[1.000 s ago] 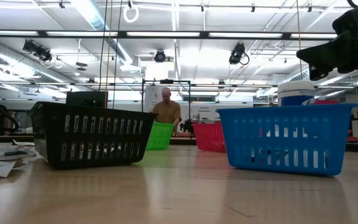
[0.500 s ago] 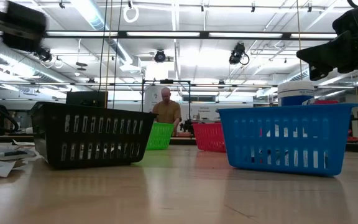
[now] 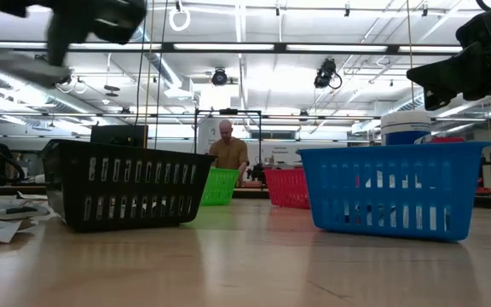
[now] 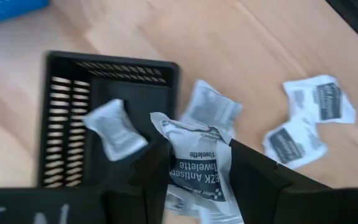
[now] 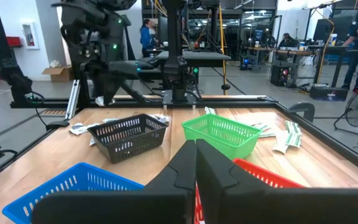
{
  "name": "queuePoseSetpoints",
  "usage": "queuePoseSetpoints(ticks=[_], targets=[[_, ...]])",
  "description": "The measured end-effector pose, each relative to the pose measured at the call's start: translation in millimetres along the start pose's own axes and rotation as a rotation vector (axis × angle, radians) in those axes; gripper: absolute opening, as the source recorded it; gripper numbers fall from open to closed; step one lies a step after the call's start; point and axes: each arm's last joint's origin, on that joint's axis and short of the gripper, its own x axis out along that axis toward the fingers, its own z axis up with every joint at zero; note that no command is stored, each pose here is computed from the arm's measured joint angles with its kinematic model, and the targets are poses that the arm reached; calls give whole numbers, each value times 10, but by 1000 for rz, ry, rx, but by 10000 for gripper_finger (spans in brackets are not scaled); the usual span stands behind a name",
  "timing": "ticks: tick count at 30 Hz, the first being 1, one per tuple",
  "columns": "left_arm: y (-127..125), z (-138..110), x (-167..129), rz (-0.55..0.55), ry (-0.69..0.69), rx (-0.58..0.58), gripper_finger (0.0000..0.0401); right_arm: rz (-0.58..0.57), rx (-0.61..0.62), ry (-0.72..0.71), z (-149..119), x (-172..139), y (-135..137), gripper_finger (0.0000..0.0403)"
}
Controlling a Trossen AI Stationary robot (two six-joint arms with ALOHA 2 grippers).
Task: Pick & Place First Aid Supplies
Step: Put the black towelette pack into the black bin
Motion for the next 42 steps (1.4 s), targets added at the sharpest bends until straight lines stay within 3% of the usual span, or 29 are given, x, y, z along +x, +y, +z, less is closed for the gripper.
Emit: queuePoseSetpoints(ticks=[11, 19, 42], targets=[[483, -64, -43, 67, -6, -3, 161, 0, 0, 0, 0, 0, 0, 13], [668, -100, -35, 100, -23, -28, 161, 0, 0, 0, 0, 0, 0, 13], [644, -33, 298, 85, 17, -12, 161, 0, 0, -1, 1, 0, 0, 13]])
